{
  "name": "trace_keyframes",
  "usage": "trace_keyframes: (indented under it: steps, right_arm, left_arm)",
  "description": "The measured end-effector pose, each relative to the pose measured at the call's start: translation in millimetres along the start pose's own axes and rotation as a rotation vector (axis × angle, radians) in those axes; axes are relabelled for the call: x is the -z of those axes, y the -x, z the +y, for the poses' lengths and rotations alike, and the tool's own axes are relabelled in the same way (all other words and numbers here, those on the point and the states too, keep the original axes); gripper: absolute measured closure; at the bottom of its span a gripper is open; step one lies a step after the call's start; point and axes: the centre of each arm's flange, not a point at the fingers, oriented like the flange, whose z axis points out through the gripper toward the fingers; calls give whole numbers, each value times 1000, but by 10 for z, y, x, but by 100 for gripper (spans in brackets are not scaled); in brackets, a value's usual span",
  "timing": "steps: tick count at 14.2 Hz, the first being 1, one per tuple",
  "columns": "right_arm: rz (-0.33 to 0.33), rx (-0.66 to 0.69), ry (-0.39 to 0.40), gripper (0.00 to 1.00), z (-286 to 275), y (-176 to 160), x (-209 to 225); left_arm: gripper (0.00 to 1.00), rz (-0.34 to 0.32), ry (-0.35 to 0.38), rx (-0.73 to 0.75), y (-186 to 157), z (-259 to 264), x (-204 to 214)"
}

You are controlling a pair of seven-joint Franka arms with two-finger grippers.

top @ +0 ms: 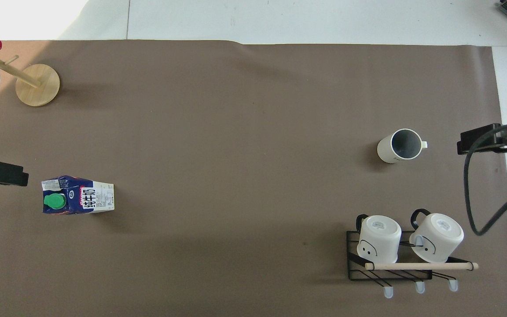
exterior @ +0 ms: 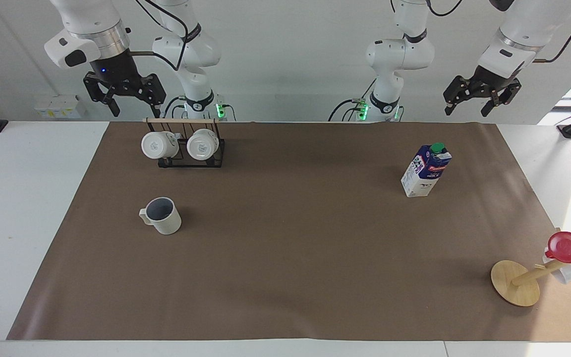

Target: Place cup and milk on table

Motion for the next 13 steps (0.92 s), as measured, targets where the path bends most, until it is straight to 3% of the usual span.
trace_keyframes:
  steps: [13]
  right_arm:
    - [4,-27,0,0,143,5,21]
  left_arm:
    - [0,0,0,1,1,-6,2]
